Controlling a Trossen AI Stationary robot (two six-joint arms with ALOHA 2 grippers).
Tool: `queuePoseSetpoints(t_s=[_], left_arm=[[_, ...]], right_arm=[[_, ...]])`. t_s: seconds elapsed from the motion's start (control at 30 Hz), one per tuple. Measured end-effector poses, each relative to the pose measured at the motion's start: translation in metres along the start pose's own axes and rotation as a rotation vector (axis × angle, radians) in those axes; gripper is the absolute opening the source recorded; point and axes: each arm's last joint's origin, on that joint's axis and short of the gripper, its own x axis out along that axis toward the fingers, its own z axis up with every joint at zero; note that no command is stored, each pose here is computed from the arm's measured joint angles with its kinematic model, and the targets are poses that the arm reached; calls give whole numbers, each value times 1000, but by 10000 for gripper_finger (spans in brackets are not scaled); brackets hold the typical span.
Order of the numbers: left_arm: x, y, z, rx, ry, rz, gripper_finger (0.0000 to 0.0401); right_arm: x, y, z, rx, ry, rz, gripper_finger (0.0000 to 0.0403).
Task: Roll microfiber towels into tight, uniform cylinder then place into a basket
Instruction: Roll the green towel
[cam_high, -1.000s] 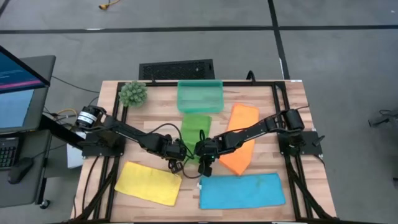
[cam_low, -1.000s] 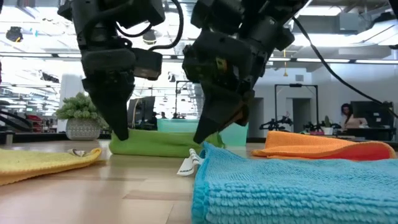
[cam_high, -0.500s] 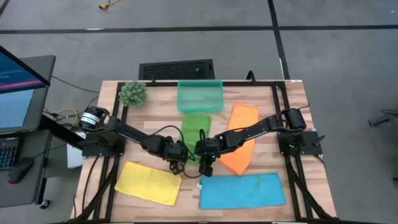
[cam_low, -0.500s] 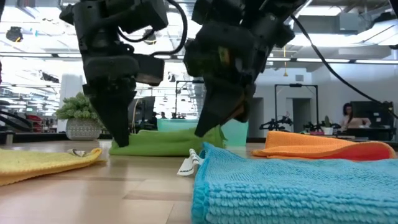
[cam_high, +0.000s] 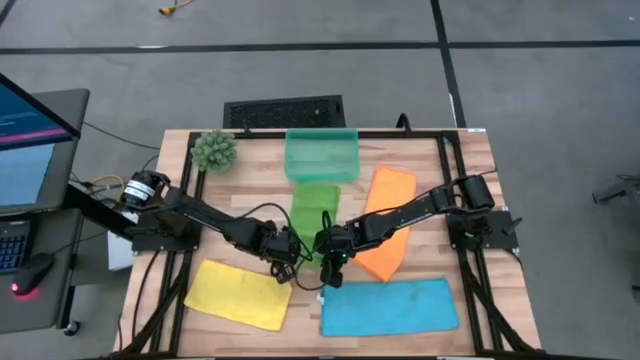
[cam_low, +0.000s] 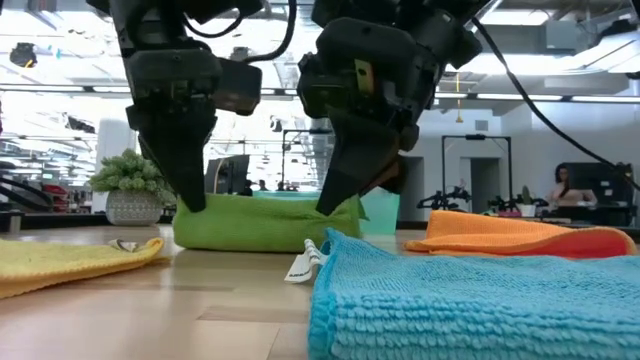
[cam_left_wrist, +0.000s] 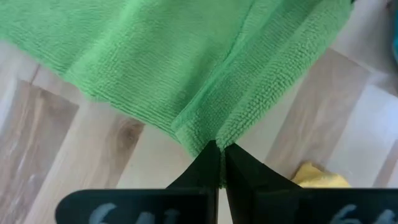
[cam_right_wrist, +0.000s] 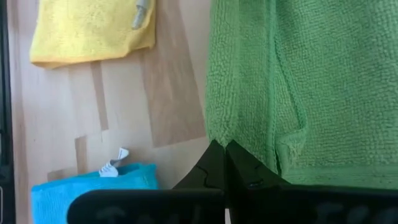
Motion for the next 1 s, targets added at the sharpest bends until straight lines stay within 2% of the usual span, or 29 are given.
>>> queuePoseSetpoints(t_s=[0.2,0.5,0.8,1.0], left_arm=[[2,13,8,-49,-3,44,0],[4,28,20,-62,-6,63,0],[35,36,24,-64,28,135,0],[37,36,25,-75,18,143,0]], right_arm=[[-2,-14,7,56,-17,-33,10],[-2,-33,11,96,2,-70,8],[-2,-48,10,131,8,-120,8],[-2,-52,8,174,17,-127,10]])
